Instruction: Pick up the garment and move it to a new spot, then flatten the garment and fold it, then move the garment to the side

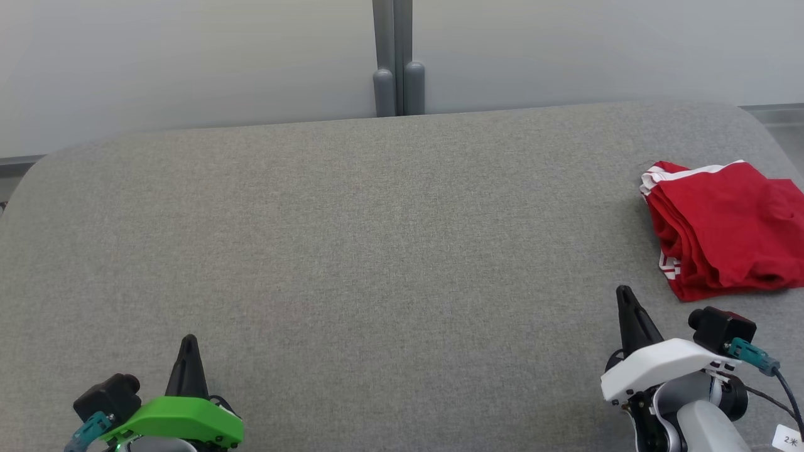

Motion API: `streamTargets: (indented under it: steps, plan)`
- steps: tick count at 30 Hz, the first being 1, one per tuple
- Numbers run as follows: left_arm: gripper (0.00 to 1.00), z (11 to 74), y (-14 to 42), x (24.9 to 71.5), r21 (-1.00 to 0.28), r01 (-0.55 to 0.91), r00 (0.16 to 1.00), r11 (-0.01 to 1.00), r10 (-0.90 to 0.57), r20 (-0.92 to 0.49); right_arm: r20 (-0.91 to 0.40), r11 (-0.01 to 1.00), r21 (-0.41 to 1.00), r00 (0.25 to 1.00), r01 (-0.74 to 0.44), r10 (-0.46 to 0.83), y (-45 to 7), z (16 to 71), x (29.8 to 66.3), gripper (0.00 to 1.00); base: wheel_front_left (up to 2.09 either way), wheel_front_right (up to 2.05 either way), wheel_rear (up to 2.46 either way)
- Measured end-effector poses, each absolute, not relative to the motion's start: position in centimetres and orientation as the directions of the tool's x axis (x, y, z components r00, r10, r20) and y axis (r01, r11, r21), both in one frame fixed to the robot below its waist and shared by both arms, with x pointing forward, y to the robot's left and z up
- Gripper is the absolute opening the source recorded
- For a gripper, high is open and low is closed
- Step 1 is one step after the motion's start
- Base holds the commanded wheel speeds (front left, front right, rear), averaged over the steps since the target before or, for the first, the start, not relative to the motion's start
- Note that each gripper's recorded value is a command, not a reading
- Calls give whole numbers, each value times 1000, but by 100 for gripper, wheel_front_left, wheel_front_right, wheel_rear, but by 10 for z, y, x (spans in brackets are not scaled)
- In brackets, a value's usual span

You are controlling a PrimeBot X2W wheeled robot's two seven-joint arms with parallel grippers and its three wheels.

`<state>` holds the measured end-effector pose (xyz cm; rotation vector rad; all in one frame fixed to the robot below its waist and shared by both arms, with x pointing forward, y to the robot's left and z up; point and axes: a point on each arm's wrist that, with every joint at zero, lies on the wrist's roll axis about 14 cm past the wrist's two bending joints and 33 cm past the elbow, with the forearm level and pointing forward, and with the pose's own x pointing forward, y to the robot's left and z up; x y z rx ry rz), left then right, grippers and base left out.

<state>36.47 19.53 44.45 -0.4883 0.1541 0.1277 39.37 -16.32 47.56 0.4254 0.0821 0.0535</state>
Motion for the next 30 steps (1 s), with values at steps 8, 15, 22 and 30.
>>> streamTargets:
  steps: [8,15,22,30]
  plan:
    - [0,446,197,366,-563,-179,979,807,87,-185,-75,847,531,996,3,44,-170,477,394,0,0,0,0]
    - [0,449,198,368,-644,-186,979,743,84,-186,-77,787,617,997,25,30,-174,479,394,0,0,0,0]
    - [0,452,198,369,-711,-188,980,677,78,-185,-79,720,693,997,41,20,-177,481,395,0,0,0,0]
    - [0,456,199,371,-779,-185,981,599,72,-178,-78,641,765,997,53,10,-181,483,395,0,0,0,0]
